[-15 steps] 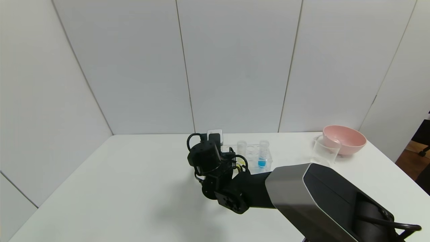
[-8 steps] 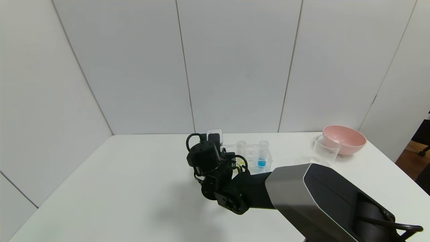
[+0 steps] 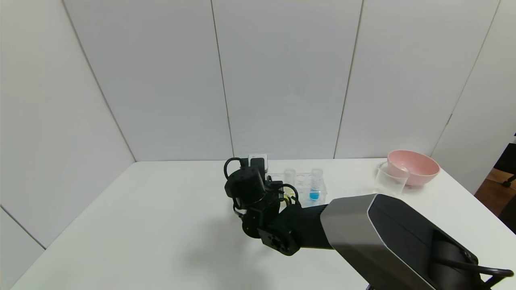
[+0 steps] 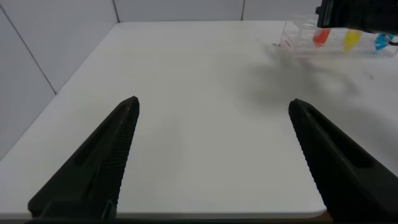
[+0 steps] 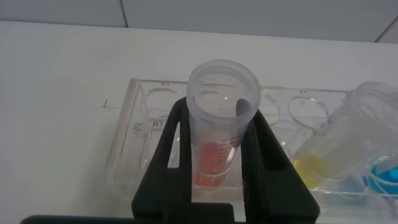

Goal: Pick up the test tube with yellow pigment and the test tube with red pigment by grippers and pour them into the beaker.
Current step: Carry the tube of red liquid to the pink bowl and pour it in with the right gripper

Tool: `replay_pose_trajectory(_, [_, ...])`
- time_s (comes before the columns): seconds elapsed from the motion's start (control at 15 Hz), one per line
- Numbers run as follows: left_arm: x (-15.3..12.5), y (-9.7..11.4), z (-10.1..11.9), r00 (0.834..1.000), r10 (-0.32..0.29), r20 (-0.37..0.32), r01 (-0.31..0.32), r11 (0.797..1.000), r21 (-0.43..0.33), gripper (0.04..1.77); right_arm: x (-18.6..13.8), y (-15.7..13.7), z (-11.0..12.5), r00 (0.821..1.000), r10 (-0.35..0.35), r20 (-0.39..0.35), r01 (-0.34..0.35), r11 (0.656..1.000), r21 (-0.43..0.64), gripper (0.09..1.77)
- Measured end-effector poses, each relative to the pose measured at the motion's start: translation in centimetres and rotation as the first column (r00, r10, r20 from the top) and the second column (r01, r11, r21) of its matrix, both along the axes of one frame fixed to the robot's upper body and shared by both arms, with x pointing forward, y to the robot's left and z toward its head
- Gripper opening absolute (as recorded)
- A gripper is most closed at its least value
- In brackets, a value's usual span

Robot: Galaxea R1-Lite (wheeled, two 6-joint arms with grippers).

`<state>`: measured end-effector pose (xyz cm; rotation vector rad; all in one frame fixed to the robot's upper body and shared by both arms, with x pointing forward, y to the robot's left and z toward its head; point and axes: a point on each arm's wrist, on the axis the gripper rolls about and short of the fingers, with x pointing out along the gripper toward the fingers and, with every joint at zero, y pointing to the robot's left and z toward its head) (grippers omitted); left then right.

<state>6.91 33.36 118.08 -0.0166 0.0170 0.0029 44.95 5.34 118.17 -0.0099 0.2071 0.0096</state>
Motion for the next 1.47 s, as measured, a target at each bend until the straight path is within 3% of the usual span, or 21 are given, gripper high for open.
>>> replay_pose_trajectory(0.53, [0.0, 0.0, 0.0, 1.000, 0.000, 0.000, 0.000, 1.000, 0.000, 1.72, -1.3, -0.9, 5.8, 0.999, 0.037, 0.034, -0.037, 0.999, 0.004, 0.51])
replay_pose_trajectory(0.93, [0.0, 0.0, 0.0, 1.000, 0.000, 0.000, 0.000, 1.000, 0.000, 1.72, -2.9, -1.8, 6.2, 0.993, 0.119, -0.003, -0.119, 0.993, -0.004, 0.51])
replay_pose_trajectory(1.07, [0.0, 0.0, 0.0, 1.000, 0.000, 0.000, 0.000, 1.000, 0.000, 1.72, -3.9, -2.3, 6.1, 0.982, 0.184, -0.041, -0.185, 0.983, -0.011, 0.51])
replay_pose_trajectory(1.2, [0.0, 0.0, 0.0, 1.000, 0.000, 0.000, 0.000, 1.000, 0.000, 1.72, -5.4, -3.4, 5.4, 0.956, 0.272, -0.112, -0.277, 0.961, -0.027, 0.51])
replay_pose_trajectory(1.27, [0.0, 0.0, 0.0, 1.000, 0.000, 0.000, 0.000, 1.000, 0.000, 1.72, -6.3, -4.1, 5.0, 0.931, 0.328, -0.158, -0.337, 0.941, -0.029, 0.51])
replay_pose_trajectory(1.33, [0.0, 0.0, 0.0, 1.000, 0.000, 0.000, 0.000, 1.000, 0.000, 1.72, -7.2, -5.0, 5.1, 0.898, 0.394, -0.196, -0.404, 0.915, -0.013, 0.51])
replay_pose_trajectory(1.47, [0.0, 0.0, 0.0, 1.000, 0.000, 0.000, 0.000, 1.000, 0.000, 1.72, -9.2, -7.5, 5.5, 0.809, 0.524, -0.265, -0.534, 0.845, 0.041, 0.51])
